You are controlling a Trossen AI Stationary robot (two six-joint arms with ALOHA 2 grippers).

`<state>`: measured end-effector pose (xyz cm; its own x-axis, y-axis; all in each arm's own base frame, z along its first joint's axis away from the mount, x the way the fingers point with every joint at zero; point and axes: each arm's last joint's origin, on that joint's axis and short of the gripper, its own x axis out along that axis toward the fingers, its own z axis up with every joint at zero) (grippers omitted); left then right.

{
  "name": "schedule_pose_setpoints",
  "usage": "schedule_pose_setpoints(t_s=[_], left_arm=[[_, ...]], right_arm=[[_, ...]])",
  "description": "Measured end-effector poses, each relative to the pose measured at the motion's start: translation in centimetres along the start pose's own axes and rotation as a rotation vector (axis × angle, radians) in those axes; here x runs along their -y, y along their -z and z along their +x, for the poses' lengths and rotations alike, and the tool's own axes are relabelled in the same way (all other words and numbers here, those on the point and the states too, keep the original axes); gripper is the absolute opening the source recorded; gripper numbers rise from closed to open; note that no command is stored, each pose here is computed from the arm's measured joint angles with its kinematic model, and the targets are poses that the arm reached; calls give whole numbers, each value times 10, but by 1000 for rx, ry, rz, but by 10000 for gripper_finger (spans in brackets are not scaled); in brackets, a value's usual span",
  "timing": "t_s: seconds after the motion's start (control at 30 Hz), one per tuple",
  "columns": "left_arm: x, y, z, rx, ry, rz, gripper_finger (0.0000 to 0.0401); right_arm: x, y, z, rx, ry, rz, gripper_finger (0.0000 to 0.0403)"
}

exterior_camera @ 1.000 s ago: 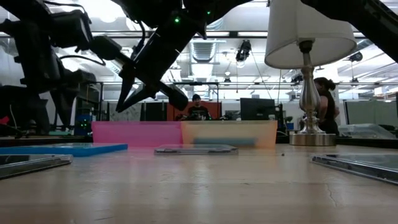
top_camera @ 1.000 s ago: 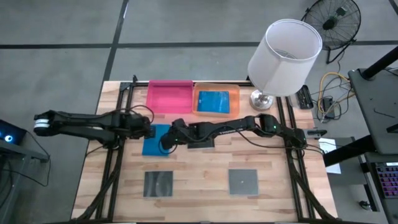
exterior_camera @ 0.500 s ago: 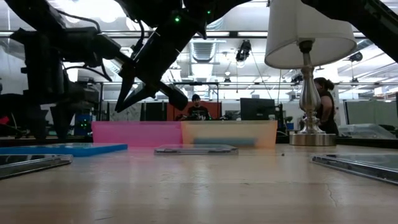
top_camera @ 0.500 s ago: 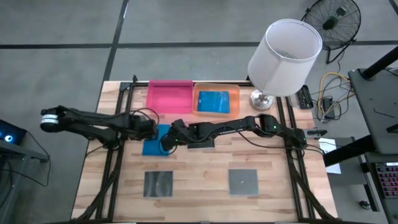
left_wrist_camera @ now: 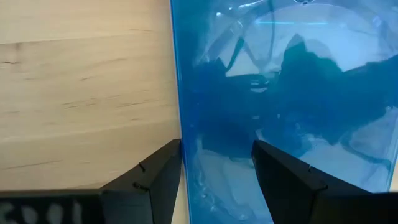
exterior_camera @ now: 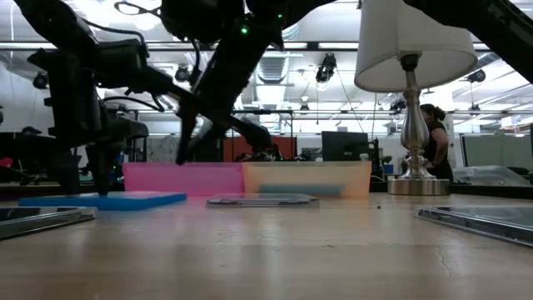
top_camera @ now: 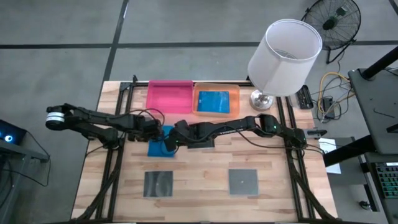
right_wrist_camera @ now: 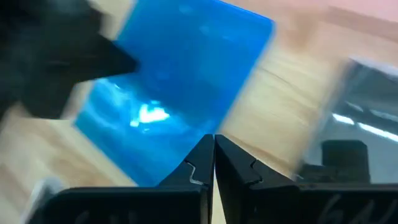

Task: Pick & place jewel cases by type
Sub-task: Put the blue CD case into the orange bin

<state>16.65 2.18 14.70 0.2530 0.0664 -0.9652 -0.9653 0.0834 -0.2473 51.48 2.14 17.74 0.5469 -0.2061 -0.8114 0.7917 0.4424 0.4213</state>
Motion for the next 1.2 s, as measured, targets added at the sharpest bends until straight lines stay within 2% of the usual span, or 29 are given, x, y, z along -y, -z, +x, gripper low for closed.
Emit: schedule_pose_setpoints(t_s=[0.13,0.7,1.03,1.2], left_arm=[[1,0,0,1,8,-1,182],[5,0,0,-12,55,-24,182],[10,-1,0,-7,110,-30,182],[10,0,0,-32,114,-29,182]], right_arm=[[6,4,0,5,74,29,8],[18,23,19,12,55,57,8],[11,27,17,14,21,-342,8],[17,30,21,-58,8,-504,8]])
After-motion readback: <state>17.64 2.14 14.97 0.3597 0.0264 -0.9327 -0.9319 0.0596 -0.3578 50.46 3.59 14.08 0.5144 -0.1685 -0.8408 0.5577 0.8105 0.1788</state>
